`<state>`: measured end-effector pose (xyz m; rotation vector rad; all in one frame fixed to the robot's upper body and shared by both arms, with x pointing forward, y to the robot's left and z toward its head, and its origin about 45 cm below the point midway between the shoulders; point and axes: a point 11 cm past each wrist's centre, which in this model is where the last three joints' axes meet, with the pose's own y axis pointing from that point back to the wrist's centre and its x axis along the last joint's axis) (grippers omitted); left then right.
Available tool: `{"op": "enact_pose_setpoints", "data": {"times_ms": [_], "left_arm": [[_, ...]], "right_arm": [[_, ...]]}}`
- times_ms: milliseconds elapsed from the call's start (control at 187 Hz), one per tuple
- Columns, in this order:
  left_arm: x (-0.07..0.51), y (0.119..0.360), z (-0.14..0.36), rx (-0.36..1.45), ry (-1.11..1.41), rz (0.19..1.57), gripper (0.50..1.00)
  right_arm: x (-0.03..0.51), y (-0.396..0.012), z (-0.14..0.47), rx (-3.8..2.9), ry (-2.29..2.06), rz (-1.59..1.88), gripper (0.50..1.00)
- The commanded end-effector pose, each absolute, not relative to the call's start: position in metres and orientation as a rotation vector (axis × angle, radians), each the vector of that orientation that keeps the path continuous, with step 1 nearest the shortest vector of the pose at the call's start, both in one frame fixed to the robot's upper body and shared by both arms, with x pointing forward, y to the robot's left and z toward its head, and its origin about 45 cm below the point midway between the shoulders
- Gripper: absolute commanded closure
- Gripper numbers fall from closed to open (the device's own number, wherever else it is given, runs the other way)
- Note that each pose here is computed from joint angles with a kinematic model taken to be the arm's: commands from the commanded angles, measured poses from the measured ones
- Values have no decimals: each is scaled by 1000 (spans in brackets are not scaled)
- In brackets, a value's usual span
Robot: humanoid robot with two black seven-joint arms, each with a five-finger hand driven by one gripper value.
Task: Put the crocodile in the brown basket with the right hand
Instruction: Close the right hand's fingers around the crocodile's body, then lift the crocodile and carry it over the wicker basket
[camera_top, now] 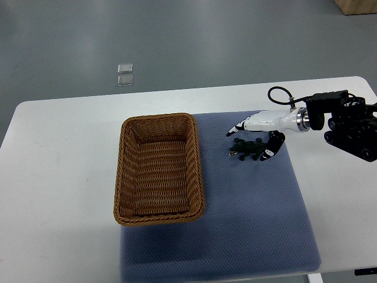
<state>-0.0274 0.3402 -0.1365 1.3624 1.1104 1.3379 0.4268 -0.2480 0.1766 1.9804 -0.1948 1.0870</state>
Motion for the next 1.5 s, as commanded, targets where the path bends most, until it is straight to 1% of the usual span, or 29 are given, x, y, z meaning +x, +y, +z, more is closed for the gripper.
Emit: {"op": "enact_pose_setpoints", "data": {"times_ms": [0, 192, 320, 550, 651, 689, 779, 827, 897, 998, 1052, 1068, 1148, 1196, 1260, 1297, 1383, 1495], "left_arm": [[-28, 340, -136, 1363, 1111, 1338, 500], [-28, 340, -136, 1363, 1111, 1338, 500], [-28, 340, -136, 1363, 1111, 1338, 500], [-28, 340, -136, 1363, 1111, 1338, 500], [-27, 340, -136, 1362, 1110, 1338, 500], [-27, 340, -136, 1362, 1110, 1338, 500], [-27, 340, -136, 1362, 1110, 1338, 500], [-27, 340, -136, 1362, 1112, 1339, 500], [-27, 340, -136, 1362, 1112, 1339, 500], [-27, 340, -136, 1361, 1111, 1340, 500], [-27, 340, -136, 1361, 1111, 1340, 500], [-27, 340, -136, 1362, 1112, 1339, 500], [-27, 340, -136, 1362, 1112, 1339, 500], [-28, 340, -136, 1363, 1111, 1338, 500], [-27, 340, -136, 1362, 1110, 1338, 500], [-28, 340, -136, 1363, 1111, 1338, 500], [-28, 340, -136, 1363, 1111, 1338, 500], [-27, 340, -136, 1362, 1112, 1339, 500]], "right_arm": [[428, -255, 174, 1949, -187, 1094, 579], [430, -261, 168, 1906, -181, 1115, 585], [431, -265, 167, 1890, -189, 1124, 599], [431, -265, 168, 1895, -188, 1129, 662], [431, -265, 168, 1896, -187, 1130, 677], [431, -265, 168, 1896, -187, 1130, 693], [431, -265, 168, 1895, -188, 1129, 709], [432, -264, 169, 1894, -191, 1138, 732], [432, -264, 169, 1893, -194, 1145, 742], [433, -265, 170, 1890, -197, 1149, 801], [433, -265, 170, 1889, -198, 1149, 818], [433, -265, 170, 1887, -199, 1148, 832], [434, -265, 171, 1884, -203, 1151, 848], [435, -266, 172, 1882, -211, 1150, 875], [435, -266, 173, 1884, -216, 1154, 889], [436, -266, 174, 1883, -219, 1154, 914], [437, -267, 175, 1882, -228, 1159, 932], [439, -267, 179, 1881, -248, 1180, 938]]}}
